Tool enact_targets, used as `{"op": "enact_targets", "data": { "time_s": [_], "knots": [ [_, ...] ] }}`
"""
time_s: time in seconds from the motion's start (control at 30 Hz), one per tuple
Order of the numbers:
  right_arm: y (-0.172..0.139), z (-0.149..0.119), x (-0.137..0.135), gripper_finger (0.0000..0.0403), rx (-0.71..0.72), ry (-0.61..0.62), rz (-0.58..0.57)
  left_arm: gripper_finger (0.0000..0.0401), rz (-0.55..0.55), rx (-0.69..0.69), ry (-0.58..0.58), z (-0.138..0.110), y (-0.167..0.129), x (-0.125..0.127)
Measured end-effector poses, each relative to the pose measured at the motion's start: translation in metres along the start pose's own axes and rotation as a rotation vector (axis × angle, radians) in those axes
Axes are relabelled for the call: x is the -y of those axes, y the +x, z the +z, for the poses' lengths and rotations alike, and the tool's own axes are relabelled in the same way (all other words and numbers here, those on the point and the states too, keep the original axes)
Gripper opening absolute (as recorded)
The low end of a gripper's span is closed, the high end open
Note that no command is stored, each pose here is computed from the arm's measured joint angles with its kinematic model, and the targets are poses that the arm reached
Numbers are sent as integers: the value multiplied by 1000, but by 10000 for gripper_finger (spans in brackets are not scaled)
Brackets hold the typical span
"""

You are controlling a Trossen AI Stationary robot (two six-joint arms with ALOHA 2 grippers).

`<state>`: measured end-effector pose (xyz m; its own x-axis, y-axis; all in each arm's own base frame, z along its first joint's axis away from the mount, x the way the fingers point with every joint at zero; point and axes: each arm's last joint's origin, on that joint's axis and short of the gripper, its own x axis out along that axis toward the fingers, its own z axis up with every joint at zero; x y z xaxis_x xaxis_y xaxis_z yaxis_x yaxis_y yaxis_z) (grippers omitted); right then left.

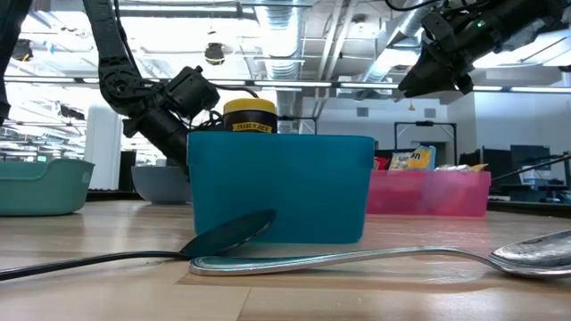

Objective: Pick & Place Food Item
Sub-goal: Put the green noodle pack into the red bin

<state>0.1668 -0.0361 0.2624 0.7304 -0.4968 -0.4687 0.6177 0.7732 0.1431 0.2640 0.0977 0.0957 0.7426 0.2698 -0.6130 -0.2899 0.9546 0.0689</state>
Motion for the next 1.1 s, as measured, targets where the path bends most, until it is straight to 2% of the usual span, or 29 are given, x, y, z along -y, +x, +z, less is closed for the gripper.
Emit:
{"op": "enact_targets", "data": {
  "time_s": [0.6,1.1],
  "knots": [
    [0,0,0,123,0,-3,0,0,3,21,-3,4,-3,0],
    [5,0,-2,123,0,-28,0,0,-14,269,-171,53,-54,0]
  ]
}}
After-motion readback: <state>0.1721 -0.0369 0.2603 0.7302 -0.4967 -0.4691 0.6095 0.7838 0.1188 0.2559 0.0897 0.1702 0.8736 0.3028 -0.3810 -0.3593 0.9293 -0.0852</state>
